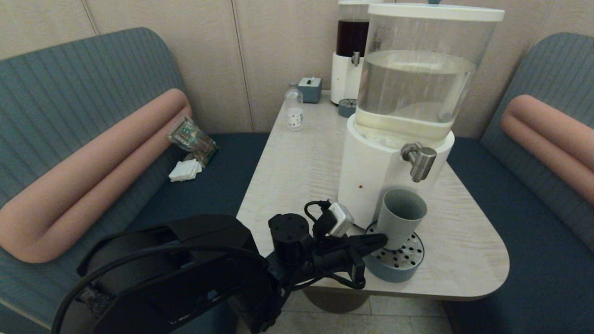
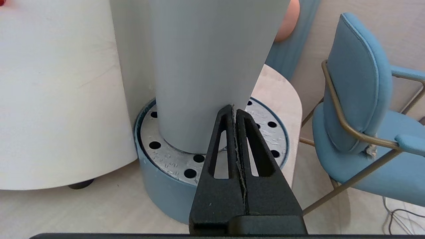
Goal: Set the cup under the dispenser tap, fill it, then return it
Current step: Turn on the faucet
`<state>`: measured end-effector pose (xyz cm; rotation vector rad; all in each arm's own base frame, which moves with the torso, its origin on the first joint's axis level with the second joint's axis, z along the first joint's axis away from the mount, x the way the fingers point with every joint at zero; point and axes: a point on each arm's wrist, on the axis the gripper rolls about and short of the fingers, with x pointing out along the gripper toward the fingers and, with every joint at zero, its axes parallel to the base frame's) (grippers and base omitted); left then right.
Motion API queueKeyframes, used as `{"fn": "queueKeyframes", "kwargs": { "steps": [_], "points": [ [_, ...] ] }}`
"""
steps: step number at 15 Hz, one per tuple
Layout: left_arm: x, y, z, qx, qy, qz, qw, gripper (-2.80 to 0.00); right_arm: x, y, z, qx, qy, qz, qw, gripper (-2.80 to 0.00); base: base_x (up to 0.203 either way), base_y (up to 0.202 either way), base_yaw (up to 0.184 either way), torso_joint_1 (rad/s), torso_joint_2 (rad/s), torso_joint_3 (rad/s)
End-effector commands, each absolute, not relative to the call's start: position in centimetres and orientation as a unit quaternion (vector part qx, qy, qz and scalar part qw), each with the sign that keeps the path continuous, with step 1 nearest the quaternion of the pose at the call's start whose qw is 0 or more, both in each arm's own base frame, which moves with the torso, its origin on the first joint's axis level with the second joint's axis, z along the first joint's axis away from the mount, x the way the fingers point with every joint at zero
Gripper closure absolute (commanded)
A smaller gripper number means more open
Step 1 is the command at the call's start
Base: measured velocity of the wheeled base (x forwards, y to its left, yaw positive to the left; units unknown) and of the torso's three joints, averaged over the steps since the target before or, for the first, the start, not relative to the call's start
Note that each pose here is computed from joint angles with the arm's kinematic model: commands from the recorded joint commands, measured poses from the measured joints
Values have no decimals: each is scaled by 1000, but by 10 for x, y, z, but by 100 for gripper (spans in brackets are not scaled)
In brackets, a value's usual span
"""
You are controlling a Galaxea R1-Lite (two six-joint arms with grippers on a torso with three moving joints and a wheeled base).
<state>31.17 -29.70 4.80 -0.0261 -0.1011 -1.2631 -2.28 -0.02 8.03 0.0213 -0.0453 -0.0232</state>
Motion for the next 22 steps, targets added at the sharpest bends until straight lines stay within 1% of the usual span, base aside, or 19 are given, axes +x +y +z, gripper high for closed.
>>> {"fn": "queueKeyframes", "kwargs": {
  "steps": [1,4,7,10,13,15,18,20,22],
  "points": [
    [314,-301,44,-13,-51,-592,804,0,-22,0,76,11,-16,-12,1000,0,0,0,0,0,0,0],
    [314,-303,39,-12,-48,-594,803,0,-22,0,76,11,-16,-12,1000,0,0,0,0,0,0,0],
    [310,-302,45,-13,-51,-595,802,0,-22,0,76,11,-16,-12,1000,0,0,0,0,0,0,0],
    [292,-292,81,-16,-72,-595,801,0,-22,0,76,11,-16,-11,1000,0,0,0,0,0,0,0],
    [253,-261,136,-30,-96,-579,809,0,-22,0,77,11,-16,-12,1000,0,0,0,0,0,0,0],
    [224,-229,172,-53,-116,-546,828,0,-22,0,76,11,-15,-11,1000,0,0,0,0,0,0,0],
    [189,-168,218,-98,-166,-454,870,0,-22,0,77,11,-16,-12,1000,0,0,0,0,0,0,0],
    [189,-115,230,-100,-191,-354,910,0,-22,0,76,11,-15,-11,1000,0,0,0,0,0,0,0],
    [175,-67,244,-96,-232,-260,933,0,-22,0,77,11,-16,-12,1000,0,0,0,0,0,0,0]
  ]
}}
